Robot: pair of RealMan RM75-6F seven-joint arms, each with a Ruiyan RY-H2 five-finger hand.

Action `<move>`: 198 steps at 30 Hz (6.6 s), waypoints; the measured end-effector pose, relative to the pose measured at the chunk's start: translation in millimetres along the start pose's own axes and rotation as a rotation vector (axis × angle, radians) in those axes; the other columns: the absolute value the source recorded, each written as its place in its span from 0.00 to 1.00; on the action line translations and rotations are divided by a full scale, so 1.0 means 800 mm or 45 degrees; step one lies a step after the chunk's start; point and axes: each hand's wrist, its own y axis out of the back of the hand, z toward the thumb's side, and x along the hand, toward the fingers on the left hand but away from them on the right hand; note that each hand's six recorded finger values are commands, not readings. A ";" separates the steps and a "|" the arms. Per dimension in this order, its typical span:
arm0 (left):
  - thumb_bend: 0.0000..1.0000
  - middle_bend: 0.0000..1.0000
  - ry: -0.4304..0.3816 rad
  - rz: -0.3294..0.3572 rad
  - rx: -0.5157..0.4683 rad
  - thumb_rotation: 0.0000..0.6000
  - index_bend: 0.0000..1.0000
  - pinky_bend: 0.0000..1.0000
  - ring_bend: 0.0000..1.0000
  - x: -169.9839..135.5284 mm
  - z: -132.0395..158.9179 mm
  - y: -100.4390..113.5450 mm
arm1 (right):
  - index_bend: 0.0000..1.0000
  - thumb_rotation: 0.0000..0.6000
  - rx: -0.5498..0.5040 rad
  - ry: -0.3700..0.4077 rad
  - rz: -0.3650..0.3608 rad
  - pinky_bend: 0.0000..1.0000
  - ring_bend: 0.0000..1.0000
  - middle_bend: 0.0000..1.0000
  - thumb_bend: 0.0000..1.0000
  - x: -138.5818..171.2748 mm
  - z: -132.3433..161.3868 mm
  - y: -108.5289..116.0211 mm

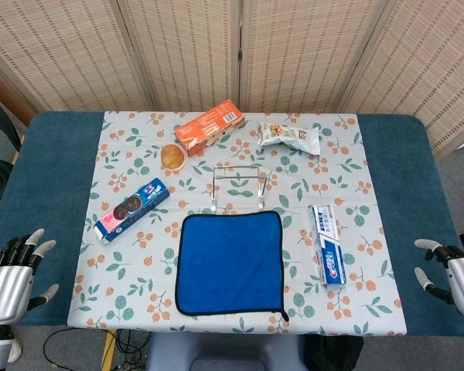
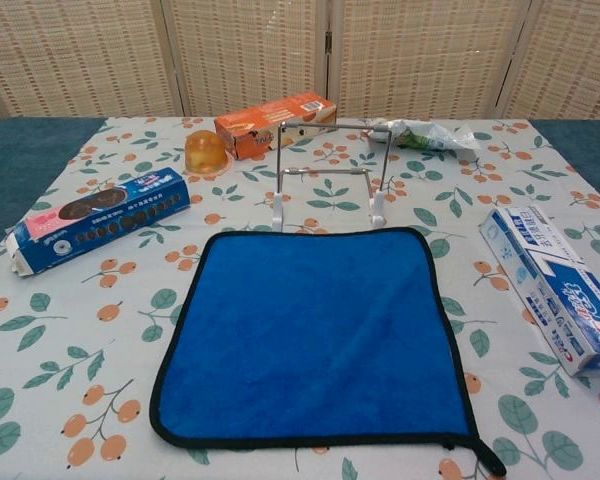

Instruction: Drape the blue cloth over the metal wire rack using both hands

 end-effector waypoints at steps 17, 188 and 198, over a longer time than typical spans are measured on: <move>0.15 0.10 -0.022 -0.009 0.021 1.00 0.21 0.10 0.11 0.005 -0.007 -0.005 | 0.32 1.00 0.018 0.012 -0.014 0.62 0.46 0.50 0.31 0.001 0.006 0.005; 0.50 1.00 -1.076 -0.365 0.003 1.00 0.58 1.00 0.93 0.036 0.282 -0.191 | 0.33 1.00 0.186 0.980 0.459 1.00 0.86 0.92 0.20 -0.016 0.255 -0.210; 0.50 1.00 -1.066 -0.360 -0.003 1.00 0.58 1.00 0.93 0.037 0.280 -0.189 | 0.34 1.00 0.220 1.009 0.450 1.00 0.86 0.92 0.19 -0.022 0.267 -0.231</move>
